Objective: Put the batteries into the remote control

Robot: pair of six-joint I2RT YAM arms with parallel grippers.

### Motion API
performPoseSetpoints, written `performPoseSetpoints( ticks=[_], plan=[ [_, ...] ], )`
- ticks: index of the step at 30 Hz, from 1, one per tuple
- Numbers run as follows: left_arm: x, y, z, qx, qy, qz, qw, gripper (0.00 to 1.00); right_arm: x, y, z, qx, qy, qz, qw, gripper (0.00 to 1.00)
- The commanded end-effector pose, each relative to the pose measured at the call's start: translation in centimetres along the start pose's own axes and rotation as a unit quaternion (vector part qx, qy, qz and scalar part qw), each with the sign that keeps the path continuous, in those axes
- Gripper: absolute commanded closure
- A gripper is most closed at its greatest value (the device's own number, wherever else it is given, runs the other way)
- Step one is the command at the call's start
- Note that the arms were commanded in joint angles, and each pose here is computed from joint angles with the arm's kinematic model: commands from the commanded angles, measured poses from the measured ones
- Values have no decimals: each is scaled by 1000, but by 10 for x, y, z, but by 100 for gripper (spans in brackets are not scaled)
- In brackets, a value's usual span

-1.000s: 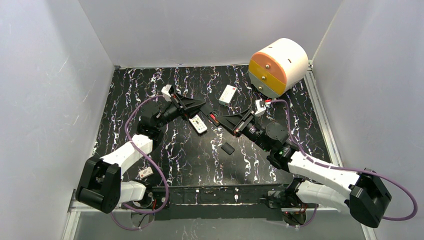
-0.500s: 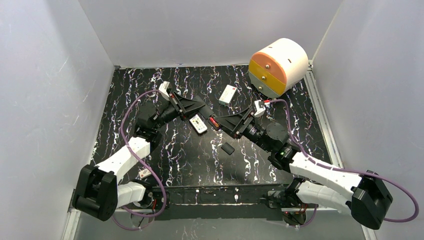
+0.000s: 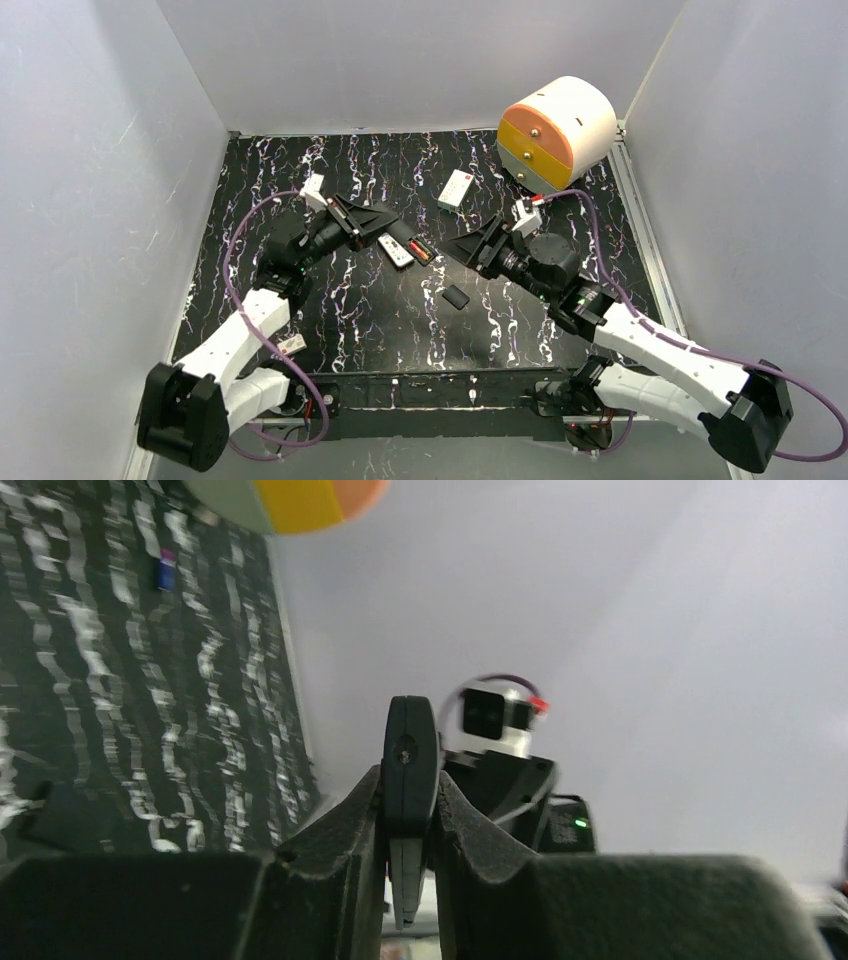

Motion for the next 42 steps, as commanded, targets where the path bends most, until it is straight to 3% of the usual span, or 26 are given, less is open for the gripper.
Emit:
performPoseSetpoints(
  ticks=[1, 4, 7, 10, 14, 20, 26, 42],
  plan=[
    [-26, -7, 52, 44, -134, -59, 988, 100, -20, -30, -44, -138, 155, -36, 978, 22],
    [-42, -4, 72, 71, -187, -64, 978, 100, -21, -26, -73, -261, 210, 34, 941, 19],
    [-52, 0, 78, 101, -210, -53, 971, 100, -28, -26, -121, -355, 332, 121, 865, 18],
    [-64, -3, 82, 125, -259, -54, 956, 100, -20, -16, -142, -416, 380, 181, 806, 12],
    [-76, -15, 82, 160, -307, -63, 936, 100, -9, 1, -171, -442, 394, 245, 767, 10],
    [-78, -22, 81, 167, -322, -75, 929, 100, -6, 24, -199, -440, 385, 314, 748, 14],
    [-69, -16, 83, 155, -297, -58, 940, 100, 2, 32, -214, -435, 386, 328, 744, 25],
    [-65, -12, 85, 148, -279, -50, 948, 100, 5, 43, -240, -399, 401, 392, 725, 41]
  ],
)
Point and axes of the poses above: each gripper's point midway between its finger pads, its own x axis out along the fingers, its own z axis along the line the jaws close on, y = z × x, the point moved 1 cm from there along -x, back along the fingers, and after that the axes turned 7 degrees about x, right-handed, at the moved point
